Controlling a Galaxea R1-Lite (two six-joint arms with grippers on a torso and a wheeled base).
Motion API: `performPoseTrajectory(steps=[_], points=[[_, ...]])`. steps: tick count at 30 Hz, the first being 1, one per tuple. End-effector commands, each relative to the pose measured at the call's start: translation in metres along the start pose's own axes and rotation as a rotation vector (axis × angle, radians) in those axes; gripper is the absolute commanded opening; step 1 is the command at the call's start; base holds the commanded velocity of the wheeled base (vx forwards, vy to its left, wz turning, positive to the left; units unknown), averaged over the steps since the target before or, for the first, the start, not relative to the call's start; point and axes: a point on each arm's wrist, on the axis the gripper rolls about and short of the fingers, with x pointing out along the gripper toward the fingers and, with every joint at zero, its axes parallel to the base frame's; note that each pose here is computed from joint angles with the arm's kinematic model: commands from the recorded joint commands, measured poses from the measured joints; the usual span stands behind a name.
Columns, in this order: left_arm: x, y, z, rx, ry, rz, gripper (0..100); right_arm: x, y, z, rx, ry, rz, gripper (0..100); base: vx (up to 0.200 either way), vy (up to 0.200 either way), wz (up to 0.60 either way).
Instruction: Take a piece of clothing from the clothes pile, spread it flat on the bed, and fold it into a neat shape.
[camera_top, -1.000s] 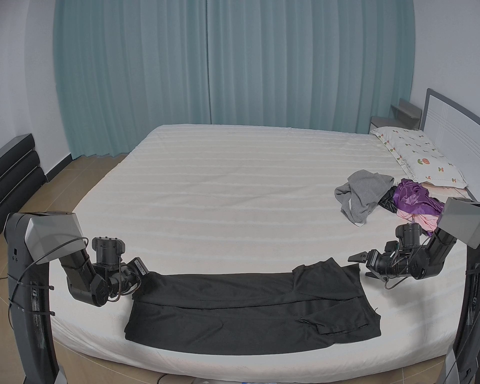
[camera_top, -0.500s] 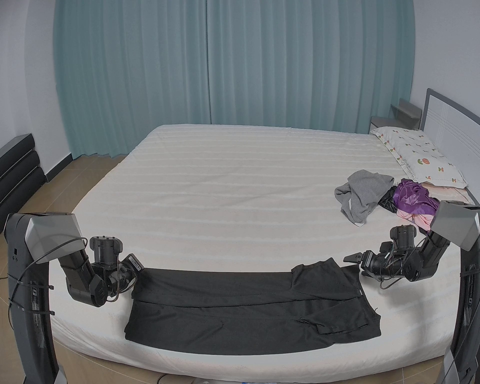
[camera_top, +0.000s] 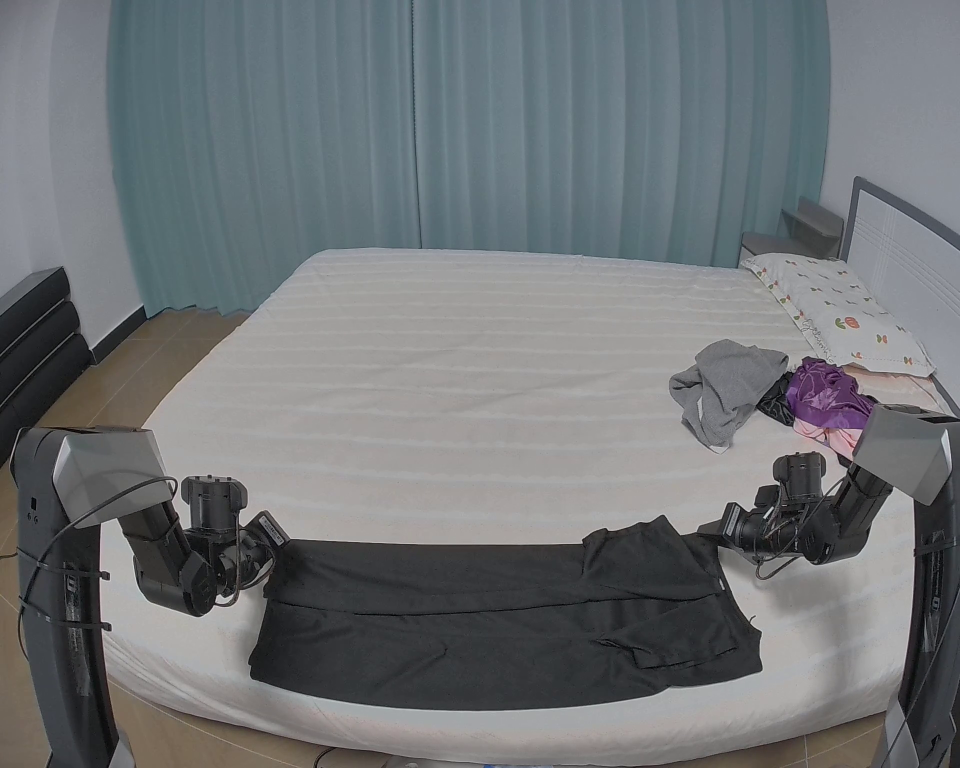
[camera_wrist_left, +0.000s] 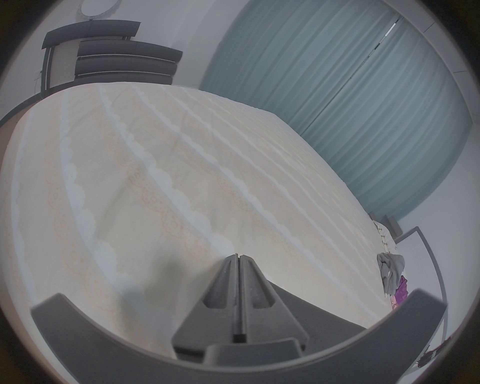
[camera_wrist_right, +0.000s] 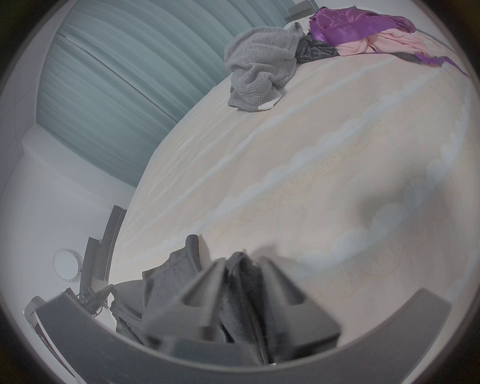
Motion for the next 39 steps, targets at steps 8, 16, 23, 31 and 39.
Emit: performPoseTrajectory(steps=[8, 16, 23, 31, 39], points=[[0.000, 0.000, -0.001, 0.000, 0.002, 0.001, 0, -0.004, -0.002, 0.005, 0.043, -0.027, -0.015, 0, 0.000, 0.000, 0.00], [0.005, -0.004, 0.002, 0.000, -0.012, -0.016, 0, -0.006, -0.004, 0.008, 0.045, -0.044, -0.011, 0, 0.000, 0.000, 0.00], [0.010, -0.007, 0.008, -0.007, -0.033, -0.031, 0, -0.007, -0.003, 0.008, 0.056, -0.061, -0.003, 0, 0.000, 0.000, 0.00], [0.009, -0.008, 0.010, -0.009, -0.038, -0.034, 0, -0.012, -0.002, 0.011, 0.081, -0.077, 0.001, 0, 0.000, 0.000, 0.00], [0.008, -0.006, 0.008, -0.006, -0.029, -0.031, 0, -0.014, -0.006, 0.008, 0.084, -0.080, -0.004, 0, 0.000, 0.000, 0.00]])
